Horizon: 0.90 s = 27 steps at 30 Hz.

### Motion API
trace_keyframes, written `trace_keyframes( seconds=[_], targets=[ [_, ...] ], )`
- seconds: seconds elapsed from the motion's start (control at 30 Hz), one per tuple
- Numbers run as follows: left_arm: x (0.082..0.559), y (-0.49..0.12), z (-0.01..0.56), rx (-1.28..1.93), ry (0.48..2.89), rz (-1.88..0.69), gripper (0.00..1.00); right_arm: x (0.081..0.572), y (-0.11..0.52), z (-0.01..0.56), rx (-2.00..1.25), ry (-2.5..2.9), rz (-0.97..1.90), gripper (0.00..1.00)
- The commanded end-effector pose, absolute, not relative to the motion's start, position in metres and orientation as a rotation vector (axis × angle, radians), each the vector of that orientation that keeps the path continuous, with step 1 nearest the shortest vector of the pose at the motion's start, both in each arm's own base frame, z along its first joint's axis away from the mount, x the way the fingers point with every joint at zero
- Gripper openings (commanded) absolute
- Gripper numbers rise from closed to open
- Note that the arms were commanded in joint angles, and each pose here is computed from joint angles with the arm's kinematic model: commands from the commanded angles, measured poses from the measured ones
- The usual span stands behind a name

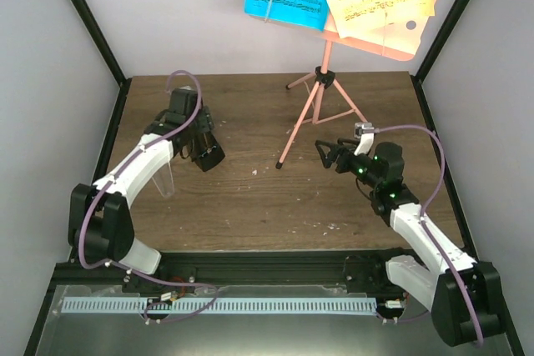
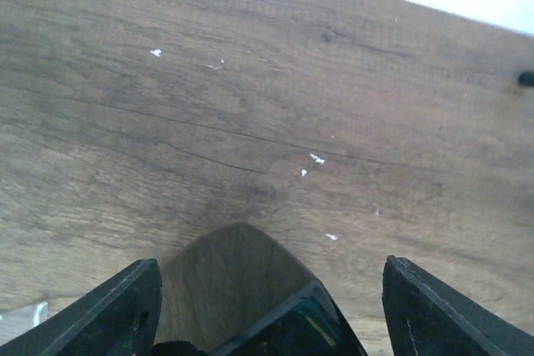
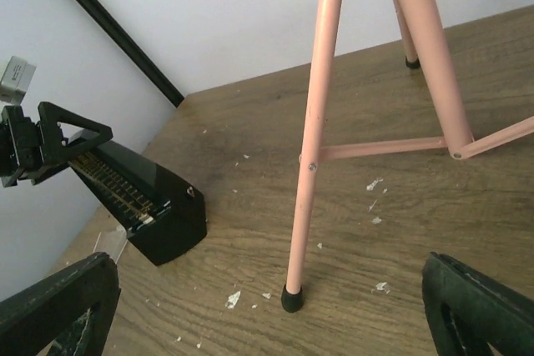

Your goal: Pack up the instrument practice props

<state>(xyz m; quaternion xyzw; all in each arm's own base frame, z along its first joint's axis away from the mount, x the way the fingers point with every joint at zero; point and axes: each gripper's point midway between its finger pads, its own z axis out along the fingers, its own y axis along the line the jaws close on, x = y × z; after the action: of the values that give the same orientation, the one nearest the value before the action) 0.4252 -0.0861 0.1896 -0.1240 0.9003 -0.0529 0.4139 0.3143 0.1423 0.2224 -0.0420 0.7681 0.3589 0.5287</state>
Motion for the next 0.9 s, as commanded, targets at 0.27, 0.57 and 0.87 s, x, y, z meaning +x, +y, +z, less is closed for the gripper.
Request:
trace_keyframes(
  seconds=[0.27, 0.57, 0.87],
  targets=[
    [0.428, -0.091, 0.186, -0.137, 2.332, -0.011, 0.54, 0.305, 0.146, 0.206, -0.117, 1.875, 0.895, 1.00],
    [0.412, -0.129, 0.187, 0.180, 2.378, -0.196, 0.53, 0.302, 0.143, 0.206, -0.116, 1.881, 0.882, 1.00],
    [0.387, -0.160, 0.174, 0.465, 2.416, -0.201, 0.63, 0.300, 0.142, 0.203, -0.109, 1.887, 0.874, 1.00]
  ],
)
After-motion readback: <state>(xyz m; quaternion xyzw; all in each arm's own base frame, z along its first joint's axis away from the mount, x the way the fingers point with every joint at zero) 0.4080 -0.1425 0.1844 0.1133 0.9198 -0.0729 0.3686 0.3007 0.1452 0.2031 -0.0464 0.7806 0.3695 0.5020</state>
